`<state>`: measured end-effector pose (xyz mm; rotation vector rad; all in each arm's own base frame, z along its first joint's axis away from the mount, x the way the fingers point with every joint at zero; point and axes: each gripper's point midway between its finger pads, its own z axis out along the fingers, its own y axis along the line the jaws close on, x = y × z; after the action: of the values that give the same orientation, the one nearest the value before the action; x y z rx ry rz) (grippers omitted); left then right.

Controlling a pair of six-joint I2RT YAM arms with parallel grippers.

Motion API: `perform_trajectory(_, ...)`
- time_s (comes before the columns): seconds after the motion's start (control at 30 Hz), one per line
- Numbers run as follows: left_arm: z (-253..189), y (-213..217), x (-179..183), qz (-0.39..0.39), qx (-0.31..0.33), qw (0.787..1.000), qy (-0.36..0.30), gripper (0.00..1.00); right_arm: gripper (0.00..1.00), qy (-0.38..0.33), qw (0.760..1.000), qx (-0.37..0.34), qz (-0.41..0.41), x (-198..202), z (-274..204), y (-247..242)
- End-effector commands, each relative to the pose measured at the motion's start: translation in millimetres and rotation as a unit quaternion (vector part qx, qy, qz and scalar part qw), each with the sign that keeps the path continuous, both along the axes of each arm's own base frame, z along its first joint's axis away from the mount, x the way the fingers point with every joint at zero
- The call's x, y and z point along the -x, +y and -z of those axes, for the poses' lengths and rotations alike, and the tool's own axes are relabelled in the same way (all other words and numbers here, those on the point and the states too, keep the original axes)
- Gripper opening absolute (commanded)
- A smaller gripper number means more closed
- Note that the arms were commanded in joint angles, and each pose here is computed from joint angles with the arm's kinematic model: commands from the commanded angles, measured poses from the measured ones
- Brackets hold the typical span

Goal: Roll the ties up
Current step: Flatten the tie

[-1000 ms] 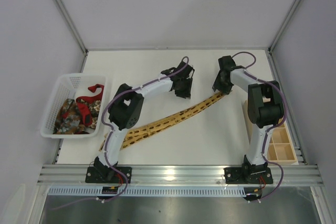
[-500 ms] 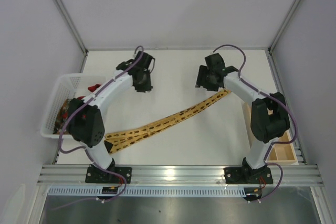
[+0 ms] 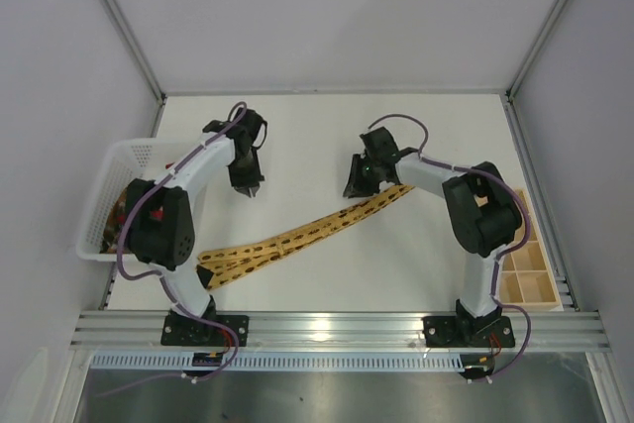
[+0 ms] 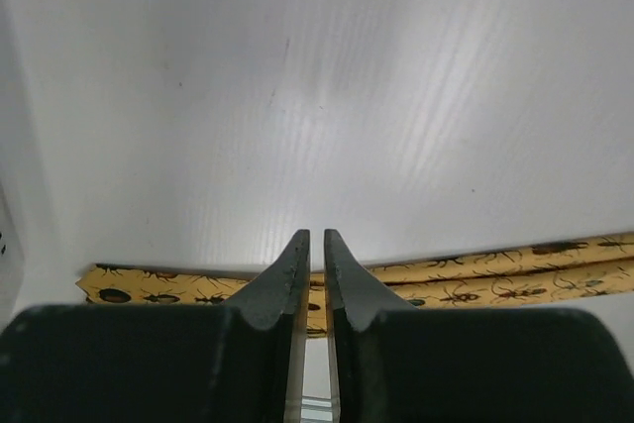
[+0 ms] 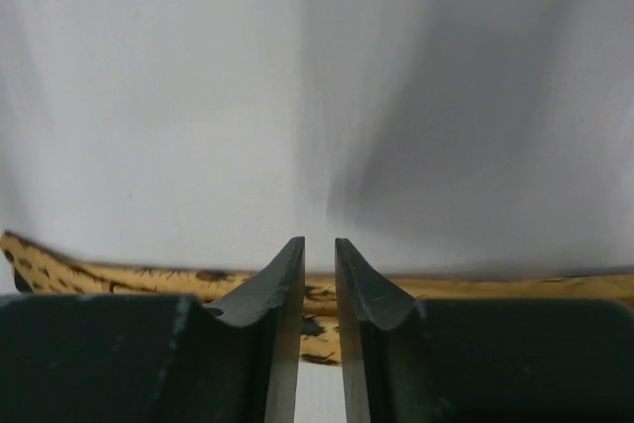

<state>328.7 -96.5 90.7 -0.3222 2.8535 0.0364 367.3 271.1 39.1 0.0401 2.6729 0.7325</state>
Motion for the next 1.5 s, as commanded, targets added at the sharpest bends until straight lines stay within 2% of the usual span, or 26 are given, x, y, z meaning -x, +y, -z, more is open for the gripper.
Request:
perform_trajectory(0.0,12.2,14.5,11.1,-0.002,-0.022,0.999,0.041,0.15,0.25,-0.059,0.993,-0.063,-0.082,30.9,-39.6,56.8)
perform_trajectory(0.17,34.4,33.3,25.5,-0.009,-0.077,0.992,0.097,0.14,0.30,-0.070,0.977,-0.117,-0.163,89.1,-44.6,113.3)
perform_trajectory(0.23,38.8,36.3,34.8,-0.011,-0.083,0.990,0.112,0.14,0.29,-0.072,0.967,-0.122,-0.210,121.0,-45.8,138.7)
perform_trajectory(0.47,46.9,53.1,68.8,-0.036,-0.119,0.980,0.156,0.17,0.24,-0.103,0.950,-0.119,-0.271,171.0,-27.0,196.1)
perform_trajectory(0.67,65.4,54.8,86.0,-0.042,-0.118,0.975,0.185,0.18,0.17,-0.128,0.946,-0.097,-0.281,188.9,-7.4,215.1)
perform_trajectory(0.77,68.9,52.1,92.6,-0.043,-0.108,0.973,0.197,0.17,0.07,-0.135,0.948,-0.069,-0.279,198.0,6.2,217.7)
perform_trajectory(0.8,67.7,51.6,93.6,-0.044,-0.104,0.974,0.195,0.17,0.00,-0.133,0.949,-0.061,-0.278,201.7,11.7,216.3)
perform_trajectory(0.97,64.4,55.2,107.6,-0.051,-0.109,0.972,0.203,0.15,0.00,-0.138,0.955,-0.042,-0.257,204.6,28.4,213.6)
perform_trajectory(1.1,69.5,51.3,126.3,-0.054,-0.091,0.969,0.224,0.04,0.00,-0.139,0.961,-0.050,-0.236,201.6,27.2,217.2)
perform_trajectory(1.47,53.0,43.9,153.9,-0.066,-0.065,0.974,0.207,0.03,0.00,-0.137,0.964,-0.054,-0.220,195.6,24.3,226.7)
